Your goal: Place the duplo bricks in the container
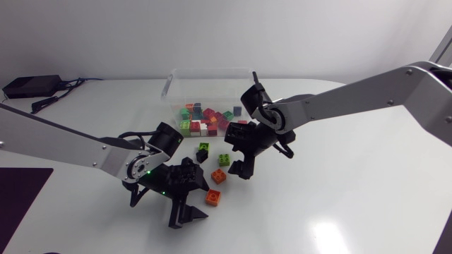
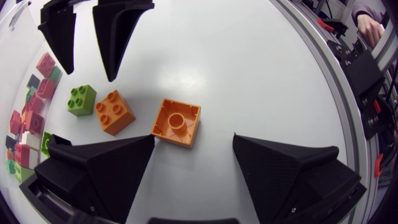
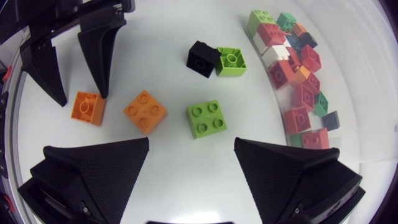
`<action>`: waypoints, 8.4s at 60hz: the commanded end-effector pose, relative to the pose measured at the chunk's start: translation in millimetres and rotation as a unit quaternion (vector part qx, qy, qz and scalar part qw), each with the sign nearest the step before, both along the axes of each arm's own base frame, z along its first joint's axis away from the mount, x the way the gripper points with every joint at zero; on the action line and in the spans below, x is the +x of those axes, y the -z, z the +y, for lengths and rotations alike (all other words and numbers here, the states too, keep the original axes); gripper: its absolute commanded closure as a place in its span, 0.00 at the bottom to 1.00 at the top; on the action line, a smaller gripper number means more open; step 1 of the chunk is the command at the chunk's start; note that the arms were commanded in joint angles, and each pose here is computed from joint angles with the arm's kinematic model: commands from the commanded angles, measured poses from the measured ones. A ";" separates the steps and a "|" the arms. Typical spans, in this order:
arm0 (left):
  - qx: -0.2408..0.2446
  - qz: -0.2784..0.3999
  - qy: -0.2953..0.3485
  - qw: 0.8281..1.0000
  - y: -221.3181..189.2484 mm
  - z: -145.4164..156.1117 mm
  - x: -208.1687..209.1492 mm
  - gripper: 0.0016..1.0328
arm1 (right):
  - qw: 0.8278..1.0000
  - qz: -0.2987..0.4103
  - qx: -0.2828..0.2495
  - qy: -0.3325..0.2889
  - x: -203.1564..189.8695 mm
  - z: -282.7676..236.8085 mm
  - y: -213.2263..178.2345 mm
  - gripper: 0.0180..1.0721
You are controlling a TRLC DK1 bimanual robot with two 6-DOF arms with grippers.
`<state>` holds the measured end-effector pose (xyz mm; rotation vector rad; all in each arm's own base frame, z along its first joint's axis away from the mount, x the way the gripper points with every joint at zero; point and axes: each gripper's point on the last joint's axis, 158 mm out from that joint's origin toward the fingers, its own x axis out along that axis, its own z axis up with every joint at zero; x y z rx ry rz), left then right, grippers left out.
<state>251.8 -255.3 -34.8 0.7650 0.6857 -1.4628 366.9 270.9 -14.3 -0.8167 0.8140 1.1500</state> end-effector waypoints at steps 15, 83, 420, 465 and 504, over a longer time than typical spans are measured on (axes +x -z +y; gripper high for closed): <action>-0.010 0.003 0.037 0.999 9.0 -23.6 3.3 0.37 | 1.000 -0.002 0.006 -0.019 21.7 4.8 14.4 0.06; -0.030 -0.028 0.007 0.999 -105.3 41.3 1.2 0.75 | 0.997 0.054 -0.003 -0.060 3.7 20.6 36.1 0.70; -0.192 -0.132 -0.426 0.874 -209.6 49.3 315.0 0.67 | 0.924 -0.128 0.183 0.310 162.1 -3.8 -177.3 0.63; -0.207 -0.138 -0.484 0.839 -242.3 74.0 254.9 0.06 | 0.889 -0.254 0.155 0.349 124.7 -64.5 -219.0 0.05; -0.145 -0.109 -0.519 0.835 -182.9 107.0 167.4 0.05 | 0.811 -0.355 0.158 0.437 41.7 -194.4 -253.5 0.05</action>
